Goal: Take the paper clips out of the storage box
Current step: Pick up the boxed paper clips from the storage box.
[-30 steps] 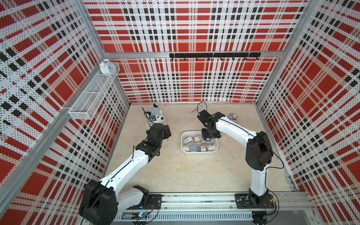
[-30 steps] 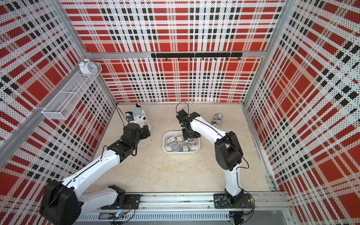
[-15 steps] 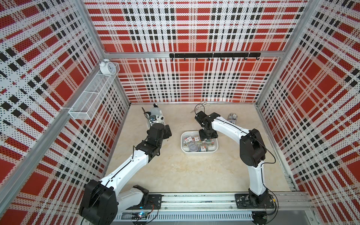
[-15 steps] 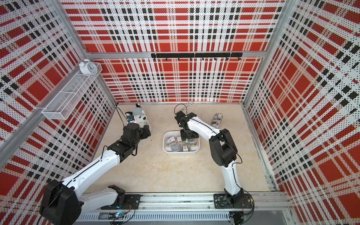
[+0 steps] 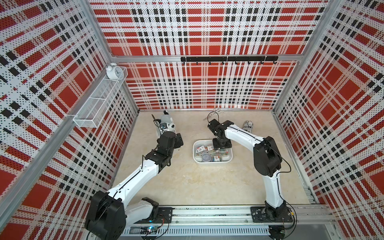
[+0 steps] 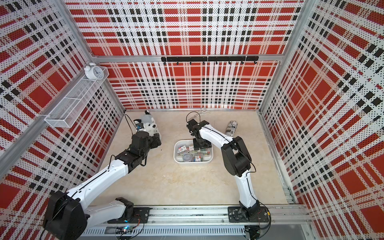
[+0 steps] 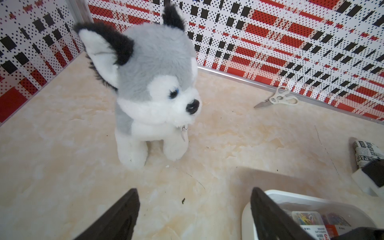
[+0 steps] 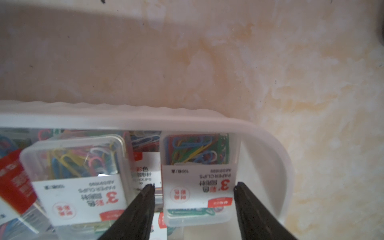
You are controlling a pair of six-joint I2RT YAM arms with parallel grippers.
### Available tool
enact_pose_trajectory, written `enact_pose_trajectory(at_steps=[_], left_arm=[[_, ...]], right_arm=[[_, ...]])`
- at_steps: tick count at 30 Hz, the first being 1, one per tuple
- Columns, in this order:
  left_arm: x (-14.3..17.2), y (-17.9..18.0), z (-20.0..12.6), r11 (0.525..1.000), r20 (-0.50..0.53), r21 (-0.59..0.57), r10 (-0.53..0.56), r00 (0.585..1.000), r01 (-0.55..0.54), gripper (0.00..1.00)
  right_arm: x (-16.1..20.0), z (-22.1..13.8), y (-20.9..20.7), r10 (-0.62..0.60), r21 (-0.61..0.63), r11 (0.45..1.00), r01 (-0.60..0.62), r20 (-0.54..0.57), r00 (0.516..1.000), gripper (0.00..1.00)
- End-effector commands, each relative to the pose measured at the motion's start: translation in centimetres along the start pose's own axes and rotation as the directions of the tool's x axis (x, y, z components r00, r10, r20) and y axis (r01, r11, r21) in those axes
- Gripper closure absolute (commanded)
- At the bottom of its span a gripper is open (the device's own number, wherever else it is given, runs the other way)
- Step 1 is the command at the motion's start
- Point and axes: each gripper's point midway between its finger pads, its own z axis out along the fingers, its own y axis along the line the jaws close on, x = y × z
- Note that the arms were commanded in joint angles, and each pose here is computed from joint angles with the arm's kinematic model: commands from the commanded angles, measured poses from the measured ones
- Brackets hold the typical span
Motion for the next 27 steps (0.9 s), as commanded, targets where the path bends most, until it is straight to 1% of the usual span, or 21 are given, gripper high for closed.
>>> enact_pose_trajectory(at_steps=[1,6,11,14,17,20,23,27], left_arm=[[0.0,-0.1,0.2,1.0,0.006,0.01,0.008,1.0,-0.008,0.14],[0.1,-0.1,0.2,1.0,0.003,0.013,0.009,1.0,-0.009,0.15],[0.1,-0.2,0.2,1.0,0.002,0.016,0.01,1.0,-0.01,0.14],[0.0,-0.2,0.1,1.0,0.005,0.017,0.01,1.0,-0.01,0.14],[-0.1,-0.2,0.1,1.0,0.009,0.018,0.008,1.0,-0.008,0.14],[-0.4,-0.1,0.1,1.0,0.011,0.017,0.005,1.0,-0.005,0.14],[-0.7,0.0,-0.1,1.0,0.017,0.017,0.0,1.0,0.0,0.14],[-1.0,-0.1,-0.5,1.0,0.027,0.027,-0.011,1.0,0.01,0.14]], right_arm=[[-0.5,0.8,-0.2,0.022,0.006,1.0,-0.022,0.004,1.0,0.36],[-0.4,1.3,-0.3,0.024,0.007,1.0,-0.024,-0.005,1.0,0.41],[-0.4,1.3,-0.2,0.025,0.001,1.0,-0.025,-0.007,1.0,0.5],[-0.5,1.0,-0.2,0.025,-0.006,1.0,-0.025,-0.004,1.0,0.56],[-0.8,0.0,-0.2,0.026,-0.014,1.0,-0.026,0.01,1.0,0.58],[-1.7,-2.7,-0.3,0.03,-0.029,0.999,-0.029,0.049,0.998,0.6],[-2.7,-6.5,-0.9,0.038,-0.041,0.999,-0.034,0.104,0.994,0.6],[-2.1,-11.0,-1.7,0.058,-0.085,0.995,-0.045,0.149,0.987,0.59]])
